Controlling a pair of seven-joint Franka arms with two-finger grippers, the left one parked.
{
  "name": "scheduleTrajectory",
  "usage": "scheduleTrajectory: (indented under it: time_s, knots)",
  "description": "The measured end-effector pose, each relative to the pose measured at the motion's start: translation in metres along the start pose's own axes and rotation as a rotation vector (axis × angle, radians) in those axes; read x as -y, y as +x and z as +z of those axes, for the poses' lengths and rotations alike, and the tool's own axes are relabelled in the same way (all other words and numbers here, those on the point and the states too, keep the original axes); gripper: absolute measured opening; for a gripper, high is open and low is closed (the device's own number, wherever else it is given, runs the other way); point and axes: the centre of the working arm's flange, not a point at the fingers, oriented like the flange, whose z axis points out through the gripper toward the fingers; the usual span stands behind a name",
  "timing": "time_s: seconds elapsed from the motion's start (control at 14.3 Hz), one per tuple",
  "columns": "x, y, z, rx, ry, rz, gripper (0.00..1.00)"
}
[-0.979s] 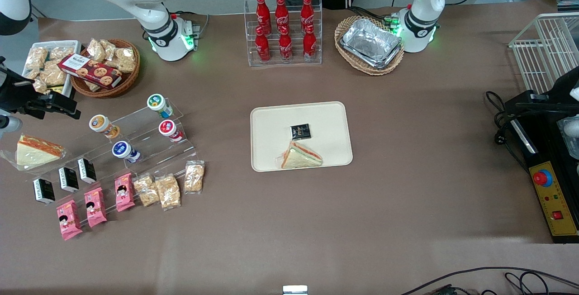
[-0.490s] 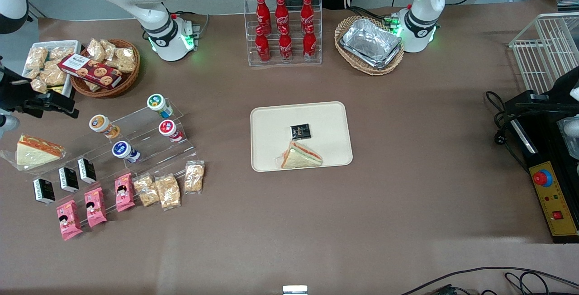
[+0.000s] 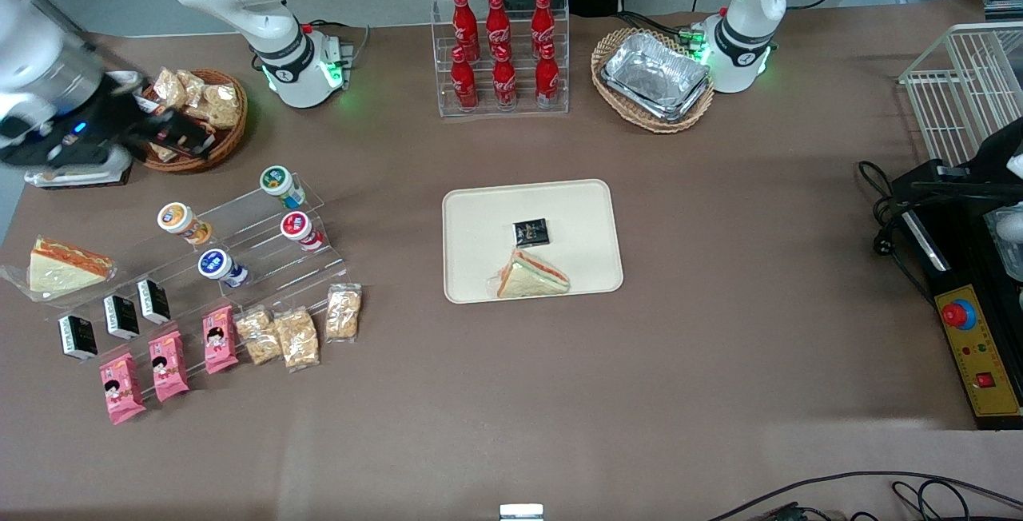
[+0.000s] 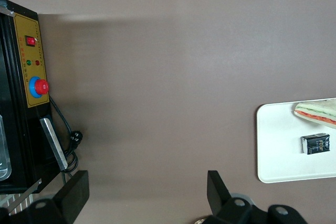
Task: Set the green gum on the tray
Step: 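Lower the open right gripper onto the green-labelled cup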
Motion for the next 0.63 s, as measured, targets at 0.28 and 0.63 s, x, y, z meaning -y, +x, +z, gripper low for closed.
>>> scheduleTrajectory:
  time_s: [0.28,0.63]
  knots:
    - [0.006,-0.071,0.004,-0.013,0.003,-0.03,1.0]
    - [0.015,-0.106,0.01,-0.029,-0.012,-0.037,1.0]
